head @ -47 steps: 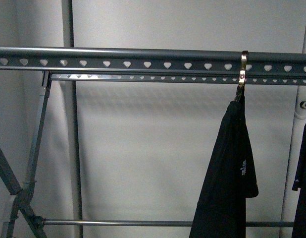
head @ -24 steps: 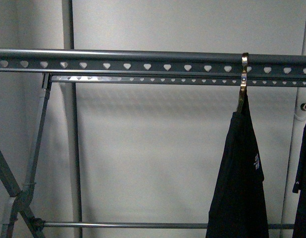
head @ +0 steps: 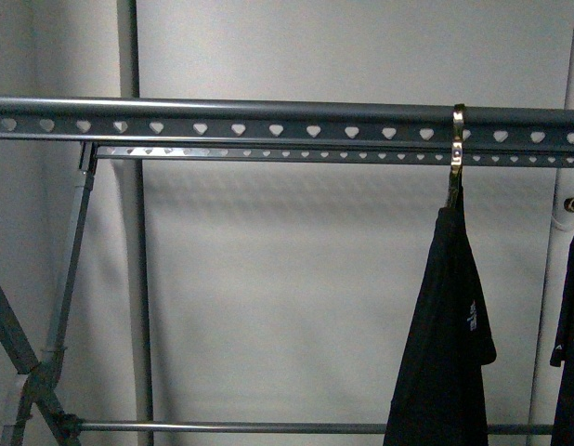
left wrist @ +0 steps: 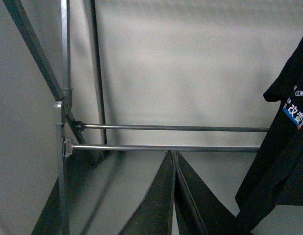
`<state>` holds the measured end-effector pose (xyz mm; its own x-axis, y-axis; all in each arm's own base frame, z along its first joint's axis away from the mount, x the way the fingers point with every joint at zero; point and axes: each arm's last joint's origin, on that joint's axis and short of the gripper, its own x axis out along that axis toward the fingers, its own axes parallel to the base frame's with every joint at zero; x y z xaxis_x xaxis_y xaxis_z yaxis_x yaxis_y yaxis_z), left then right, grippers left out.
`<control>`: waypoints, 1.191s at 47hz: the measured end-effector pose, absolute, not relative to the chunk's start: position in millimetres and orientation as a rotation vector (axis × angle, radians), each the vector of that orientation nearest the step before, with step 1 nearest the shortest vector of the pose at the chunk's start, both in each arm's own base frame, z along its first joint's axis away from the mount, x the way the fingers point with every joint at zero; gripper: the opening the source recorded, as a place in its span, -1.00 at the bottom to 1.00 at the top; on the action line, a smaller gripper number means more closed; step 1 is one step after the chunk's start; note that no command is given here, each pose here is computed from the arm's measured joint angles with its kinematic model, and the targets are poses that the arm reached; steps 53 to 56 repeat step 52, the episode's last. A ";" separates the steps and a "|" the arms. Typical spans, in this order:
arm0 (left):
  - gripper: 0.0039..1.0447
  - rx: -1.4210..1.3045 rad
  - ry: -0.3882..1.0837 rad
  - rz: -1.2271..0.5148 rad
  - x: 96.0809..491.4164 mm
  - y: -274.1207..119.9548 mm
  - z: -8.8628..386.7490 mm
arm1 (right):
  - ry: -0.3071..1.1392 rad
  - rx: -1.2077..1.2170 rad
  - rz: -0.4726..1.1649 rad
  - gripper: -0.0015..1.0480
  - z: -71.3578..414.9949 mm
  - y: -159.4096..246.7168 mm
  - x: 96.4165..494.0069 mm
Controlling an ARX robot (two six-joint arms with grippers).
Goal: Hang clothes on hanger
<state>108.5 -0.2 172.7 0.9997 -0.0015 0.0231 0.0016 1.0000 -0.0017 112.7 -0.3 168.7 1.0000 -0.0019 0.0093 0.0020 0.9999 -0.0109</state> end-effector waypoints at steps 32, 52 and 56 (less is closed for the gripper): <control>-0.94 -0.002 -0.018 -0.002 96.8 -0.2 169.8 | -0.004 -0.010 -0.002 -0.95 165.5 -0.2 97.6; 0.44 -0.002 -0.018 -0.002 96.8 -0.2 169.8 | -0.004 -0.010 -0.002 0.27 165.5 -0.2 97.6; 0.44 -0.002 -0.018 -0.002 96.8 -0.2 169.8 | -0.004 -0.010 -0.002 0.27 165.5 -0.2 97.6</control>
